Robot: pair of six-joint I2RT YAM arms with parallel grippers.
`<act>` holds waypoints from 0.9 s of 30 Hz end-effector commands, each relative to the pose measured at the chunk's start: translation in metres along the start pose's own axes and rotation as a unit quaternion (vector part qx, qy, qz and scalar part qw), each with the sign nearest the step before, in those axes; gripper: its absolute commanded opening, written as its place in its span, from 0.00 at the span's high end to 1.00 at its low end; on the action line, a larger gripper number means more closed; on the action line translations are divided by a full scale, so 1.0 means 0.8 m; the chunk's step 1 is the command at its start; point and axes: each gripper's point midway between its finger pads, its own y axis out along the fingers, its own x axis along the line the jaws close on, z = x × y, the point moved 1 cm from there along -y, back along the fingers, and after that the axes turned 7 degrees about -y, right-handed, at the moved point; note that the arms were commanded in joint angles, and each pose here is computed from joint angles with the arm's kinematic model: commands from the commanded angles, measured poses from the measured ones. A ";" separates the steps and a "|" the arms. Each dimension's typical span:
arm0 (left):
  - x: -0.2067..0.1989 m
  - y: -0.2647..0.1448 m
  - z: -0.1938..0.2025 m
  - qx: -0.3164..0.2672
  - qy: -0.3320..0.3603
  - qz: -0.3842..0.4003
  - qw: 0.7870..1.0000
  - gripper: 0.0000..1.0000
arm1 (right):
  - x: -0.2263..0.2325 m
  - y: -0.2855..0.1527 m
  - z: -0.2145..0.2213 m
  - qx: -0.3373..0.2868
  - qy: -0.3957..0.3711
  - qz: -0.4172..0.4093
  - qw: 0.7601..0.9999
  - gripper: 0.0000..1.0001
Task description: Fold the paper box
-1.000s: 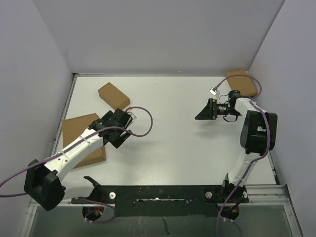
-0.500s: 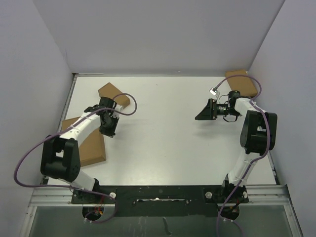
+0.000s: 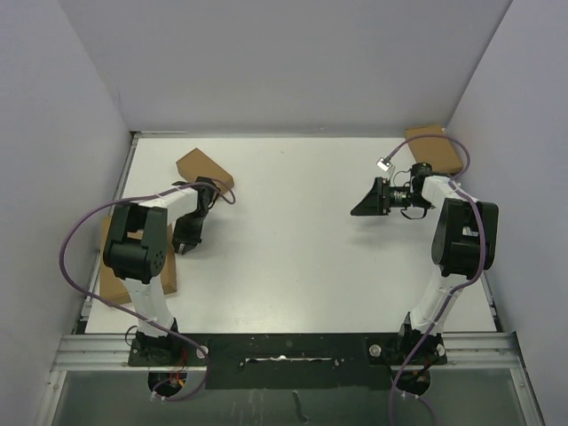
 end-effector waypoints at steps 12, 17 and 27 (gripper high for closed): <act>-0.066 -0.229 -0.055 -0.296 -0.030 0.333 0.894 0.30 | 0.027 -0.039 -0.041 0.028 -0.218 0.125 0.967 0.31; -0.077 -0.333 -0.048 -0.404 -0.040 0.488 0.773 0.08 | 0.063 -0.072 -0.075 0.024 -0.362 0.206 0.909 0.18; -0.005 -0.450 -0.038 -0.521 -0.070 0.522 0.671 0.02 | 0.191 -0.172 -0.194 -0.099 -0.404 0.362 0.834 0.02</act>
